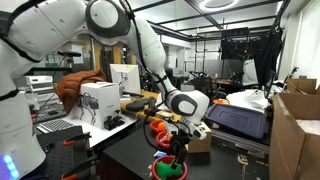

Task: Remove the green toy from the red bowl

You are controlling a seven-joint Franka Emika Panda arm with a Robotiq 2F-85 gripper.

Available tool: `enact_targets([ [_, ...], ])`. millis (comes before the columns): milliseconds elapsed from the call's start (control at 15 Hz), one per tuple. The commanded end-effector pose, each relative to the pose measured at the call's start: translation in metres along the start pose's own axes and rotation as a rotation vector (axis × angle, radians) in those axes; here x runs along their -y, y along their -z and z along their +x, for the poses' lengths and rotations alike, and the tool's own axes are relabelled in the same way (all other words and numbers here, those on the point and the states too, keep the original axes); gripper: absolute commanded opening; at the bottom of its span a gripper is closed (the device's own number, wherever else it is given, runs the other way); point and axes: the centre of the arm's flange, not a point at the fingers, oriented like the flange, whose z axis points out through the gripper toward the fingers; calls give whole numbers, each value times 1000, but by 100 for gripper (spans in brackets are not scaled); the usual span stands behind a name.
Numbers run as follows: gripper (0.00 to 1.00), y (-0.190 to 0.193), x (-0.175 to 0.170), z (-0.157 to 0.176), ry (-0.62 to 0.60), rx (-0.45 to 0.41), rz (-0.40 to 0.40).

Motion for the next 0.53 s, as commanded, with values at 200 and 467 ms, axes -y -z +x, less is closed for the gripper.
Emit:
enact_targets([
  [200, 100, -14, 4, -4, 95, 20, -5],
  [467, 100, -24, 4, -3, 127, 27, -12],
])
